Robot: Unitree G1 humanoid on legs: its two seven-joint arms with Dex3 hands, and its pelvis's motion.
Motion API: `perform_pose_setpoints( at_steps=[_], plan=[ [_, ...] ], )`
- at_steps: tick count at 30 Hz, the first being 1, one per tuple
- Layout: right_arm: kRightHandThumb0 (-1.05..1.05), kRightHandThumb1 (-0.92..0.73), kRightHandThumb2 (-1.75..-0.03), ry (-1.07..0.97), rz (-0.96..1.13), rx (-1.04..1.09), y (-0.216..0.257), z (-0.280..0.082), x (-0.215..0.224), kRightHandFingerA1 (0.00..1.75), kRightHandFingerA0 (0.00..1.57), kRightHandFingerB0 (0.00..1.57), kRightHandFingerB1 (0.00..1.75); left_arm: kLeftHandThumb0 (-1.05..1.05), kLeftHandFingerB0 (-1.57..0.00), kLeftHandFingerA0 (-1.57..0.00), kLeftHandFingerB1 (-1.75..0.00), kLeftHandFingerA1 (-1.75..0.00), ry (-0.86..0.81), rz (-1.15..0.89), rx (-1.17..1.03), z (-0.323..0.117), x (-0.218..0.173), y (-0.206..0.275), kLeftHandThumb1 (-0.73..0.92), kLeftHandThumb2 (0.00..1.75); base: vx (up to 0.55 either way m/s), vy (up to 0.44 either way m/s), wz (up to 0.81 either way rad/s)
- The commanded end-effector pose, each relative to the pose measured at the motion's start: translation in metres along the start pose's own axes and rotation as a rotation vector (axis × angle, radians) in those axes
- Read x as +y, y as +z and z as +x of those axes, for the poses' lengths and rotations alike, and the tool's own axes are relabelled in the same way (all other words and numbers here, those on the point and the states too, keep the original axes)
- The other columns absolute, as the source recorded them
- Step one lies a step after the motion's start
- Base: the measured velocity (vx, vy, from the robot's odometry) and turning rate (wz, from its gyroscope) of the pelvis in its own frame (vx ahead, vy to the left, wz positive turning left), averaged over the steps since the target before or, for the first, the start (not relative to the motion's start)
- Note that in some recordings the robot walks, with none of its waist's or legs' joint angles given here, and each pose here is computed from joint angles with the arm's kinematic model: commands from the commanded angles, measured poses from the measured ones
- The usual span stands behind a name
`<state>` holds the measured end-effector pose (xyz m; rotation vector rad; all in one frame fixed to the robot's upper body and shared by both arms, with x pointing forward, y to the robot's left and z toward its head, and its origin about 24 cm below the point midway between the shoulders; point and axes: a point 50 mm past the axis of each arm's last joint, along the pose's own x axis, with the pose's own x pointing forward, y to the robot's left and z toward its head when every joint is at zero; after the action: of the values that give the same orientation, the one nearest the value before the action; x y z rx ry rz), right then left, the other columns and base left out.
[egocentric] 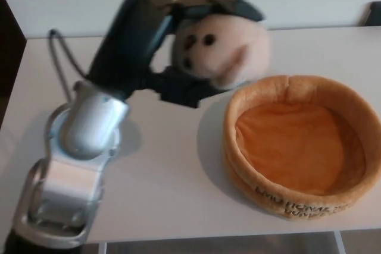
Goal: The robot walks towards a table in front, picks a dumpling toy with left hand and puts it in an orange round plate
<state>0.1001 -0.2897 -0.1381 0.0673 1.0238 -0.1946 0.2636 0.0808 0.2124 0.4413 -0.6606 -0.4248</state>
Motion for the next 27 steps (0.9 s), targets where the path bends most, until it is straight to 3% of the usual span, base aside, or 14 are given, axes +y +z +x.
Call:
perform_pose_setpoints(
  at_steps=[1,4,6,7,9,10,16,17,18,19,20,21,22,27],
  plan=[
    [-0.33,-0.53,-0.56,-0.047,0.002,-0.02,0.013,0.002,-0.005,0.92,0.53,0.29,0.66,-0.11,-0.99,-1.09,-0.92,-1.01,-0.321,-0.018,0.088,0.051,-0.065,0.018,0.59,0.92,0.0,0.0,0.0],
    [-0.33,-0.53,-0.56,-0.05,0.008,-0.02,0.013,0.002,-0.005,0.92,0.53,0.29,0.66,-0.11,-0.99,-1.09,-0.92,-1.01,-0.326,-0.015,0.096,0.053,-0.067,0.018,0.59,0.92,0.0,0.0,0.0],
    [-0.29,-0.53,-0.55,-0.052,0.015,-0.016,0.016,0.003,-0.005,0.91,0.56,0.26,0.61,-0.14,-1.0,-1.1,-0.96,-1.04,-0.36,-0.012,0.124,0.062,-0.084,0.017,0.54,1.03,0.0,0.0,0.0],
    [-0.33,-0.45,-0.72,-0.048,-0.014,-0.019,0.019,0.004,-0.005,0.89,0.62,0.26,0.63,-0.1,-1.0,-1.11,-0.93,-0.99,-0.39,0.006,0.137,0.067,-0.099,0.016,0.62,0.91,0.0,0.0,0.0],
    [-0.33,-0.45,-0.72,-0.046,-0.027,-0.021,0.019,0.004,-0.005,0.89,0.62,0.26,0.63,-0.1,-1.0,-1.11,-0.93,-0.99,-0.395,0.014,0.139,0.069,-0.103,0.016,0.62,0.91,0.0,0.0,0.0],
    [-0.3,-0.51,-0.56,-0.046,-0.046,-0.03,0.021,0.004,-0.005,0.92,0.58,0.29,0.65,-0.09,-0.97,-1.07,-0.92,-0.91,-0.408,0.022,0.157,0.071,-0.108,0.015,0.64,0.88,0.0,0.0,0.0],
    [-0.29,-0.49,-0.56,-0.047,-0.065,-0.045,0.024,0.005,-0.003,0.91,0.57,0.29,0.64,-0.06,-0.98,-1.1,-0.91,-0.92,-0.435,0.059,0.189,0.076,-0.123,0.007,0.63,0.9,0.0,0.0,0.0],
    [-0.27,-0.49,-0.56,-0.057,-0.072,-0.047,0.025,0.005,-0.002,0.91,0.61,0.29,0.61,-0.06,-0.95,-1.08,-0.96,-1.04,-0.452,0.072,0.218,0.075,-0.129,0.001,0.53,1.08,0.0,0.0,0.0],
    [-0.27,-0.49,-0.56,-0.059,-0.074,-0.048,0.026,0.006,-0.001,0.91,0.61,0.29,0.61,-0.06,-0.95,-1.08,-0.96,-1.04,-0.456,0.076,0.227,0.075,-0.131,-0.001,0.53,1.08,0.0,0.0,0.0],
    [-0.27,-0.47,-0.55,-0.063,-0.062,-0.048,0.026,0.006,-0.001,0.89,0.59,0.3,0.6,-0.1,-0.97,-1.09,-0.93,-0.97,-0.469,0.093,0.257,0.073,-0.134,-0.006,0.63,0.94,0.0,0.0,0.0],
    [-0.25,-0.51,-0.54,-0.062,-0.062,-0.049,0.025,0.006,0.0,0.88,0.58,0.3,0.59,-0.09,-0.95,-1.07,-0.97,-1.03,-0.477,0.102,0.28,0.072,-0.136,-0.011,0.54,1.1,0.0,0.0,0.0],
    [-0.25,-0.51,-0.54,-0.06,-0.065,-0.049,0.025,0.006,0.0,0.88,0.58,0.3,0.59,-0.09,-0.95,-1.07,-0.97,-1.03,-0.479,0.104,0.289,0.072,-0.136,-0.013,0.54,1.1,0.0,0.0,0.0],
    [-0.28,-0.5,-0.56,-0.055,-0.067,-0.052,0.025,0.005,-0.001,0.87,0.59,0.29,0.61,-0.12,-0.92,-1.03,-0.88,-0.89,-0.483,0.12,0.308,0.071,-0.136,-0.017,0.61,0.91,0.0,0.0,0.0],
    [-0.29,-0.56,-0.57,-0.034,-0.074,-0.07,0.025,0.004,-0.001,0.87,0.59,0.29,0.64,-0.09,-0.92,-1.0,-0.78,-0.73,-0.474,0.148,0.373,0.069,-0.135,-0.032,0.64,0.82,0.0,0.0,0.0]
  ],
)
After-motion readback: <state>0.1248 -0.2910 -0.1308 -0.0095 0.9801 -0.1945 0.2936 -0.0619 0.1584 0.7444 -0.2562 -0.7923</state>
